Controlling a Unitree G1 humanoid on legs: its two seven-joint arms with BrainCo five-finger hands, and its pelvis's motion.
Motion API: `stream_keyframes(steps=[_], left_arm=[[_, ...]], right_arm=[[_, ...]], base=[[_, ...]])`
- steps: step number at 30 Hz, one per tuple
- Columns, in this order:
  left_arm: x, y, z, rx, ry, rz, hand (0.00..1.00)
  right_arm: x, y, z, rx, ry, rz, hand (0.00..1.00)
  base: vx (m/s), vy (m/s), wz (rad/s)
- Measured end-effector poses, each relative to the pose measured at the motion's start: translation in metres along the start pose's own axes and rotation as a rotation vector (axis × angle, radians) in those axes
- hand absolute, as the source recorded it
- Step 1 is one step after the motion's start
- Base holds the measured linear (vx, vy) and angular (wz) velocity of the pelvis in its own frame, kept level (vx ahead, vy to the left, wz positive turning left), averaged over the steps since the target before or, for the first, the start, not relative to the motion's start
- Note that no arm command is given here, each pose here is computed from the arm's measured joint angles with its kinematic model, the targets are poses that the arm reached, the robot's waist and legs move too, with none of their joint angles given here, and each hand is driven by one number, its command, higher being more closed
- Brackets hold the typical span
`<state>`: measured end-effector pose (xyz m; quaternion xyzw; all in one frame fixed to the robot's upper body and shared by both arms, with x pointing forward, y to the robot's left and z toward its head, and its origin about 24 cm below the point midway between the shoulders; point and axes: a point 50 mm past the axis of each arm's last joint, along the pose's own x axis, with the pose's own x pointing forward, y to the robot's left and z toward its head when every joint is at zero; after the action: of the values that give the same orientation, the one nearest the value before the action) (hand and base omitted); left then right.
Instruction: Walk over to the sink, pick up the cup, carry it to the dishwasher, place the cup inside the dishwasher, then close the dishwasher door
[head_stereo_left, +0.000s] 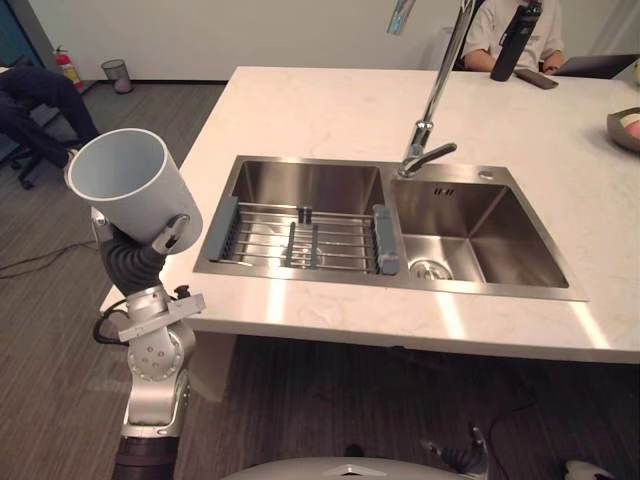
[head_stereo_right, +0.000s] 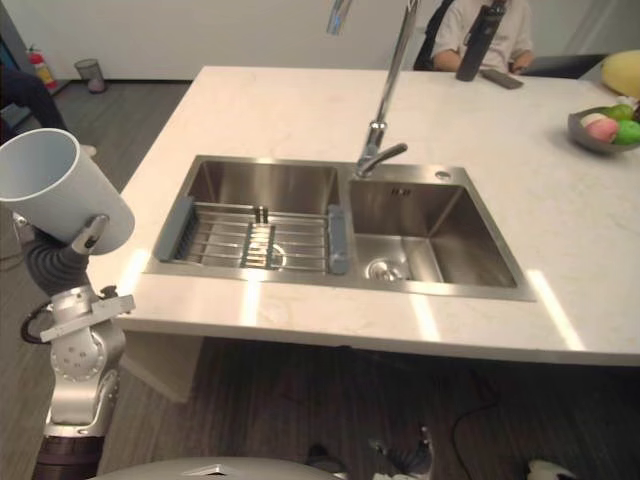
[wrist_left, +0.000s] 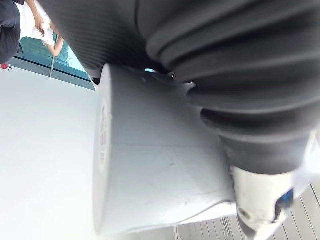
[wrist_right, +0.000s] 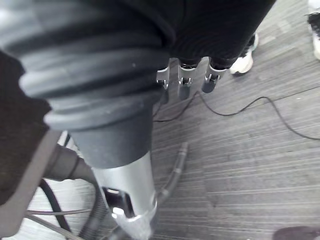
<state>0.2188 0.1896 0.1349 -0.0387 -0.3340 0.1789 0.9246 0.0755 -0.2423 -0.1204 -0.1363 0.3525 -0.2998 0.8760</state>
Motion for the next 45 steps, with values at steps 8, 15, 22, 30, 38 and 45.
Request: stream_keyframes(steps=[8,15,22,30,38,45], left_arm=[[-0.008,-0.001,0.004,-0.043,-0.005,-0.035,1.00],[-0.008,-0.010,0.004,-0.136,-0.003,-0.018,1.00],[-0.009,0.007,0.001,-0.153,0.015,0.085,1.00],[-0.031,0.050,0.014,-0.021,0.034,0.230,1.00],[-0.032,0.041,0.017,-0.146,0.027,0.114,1.00],[-0.024,0.001,0.013,-0.341,0.007,-0.053,1.00]], right_arm=[[-0.007,0.012,0.016,0.277,-0.100,0.250,0.00],[-0.011,-0.005,-0.003,0.395,-0.026,0.214,0.00],[-0.018,-0.009,-0.036,0.533,0.125,0.239,0.00],[0.013,0.016,0.014,0.520,-0.022,0.374,0.00],[0.030,-0.029,0.011,0.547,-0.054,0.223,0.00],[0.018,-0.003,0.002,0.583,0.018,0.275,0.00]], base=[[-0.01,-0.004,-0.03],[-0.01,-0.019,-0.08],[0.05,-0.046,0.28],[-0.09,-0.061,1.32],[-0.15,0.049,2.18],[-0.11,0.232,2.19]])
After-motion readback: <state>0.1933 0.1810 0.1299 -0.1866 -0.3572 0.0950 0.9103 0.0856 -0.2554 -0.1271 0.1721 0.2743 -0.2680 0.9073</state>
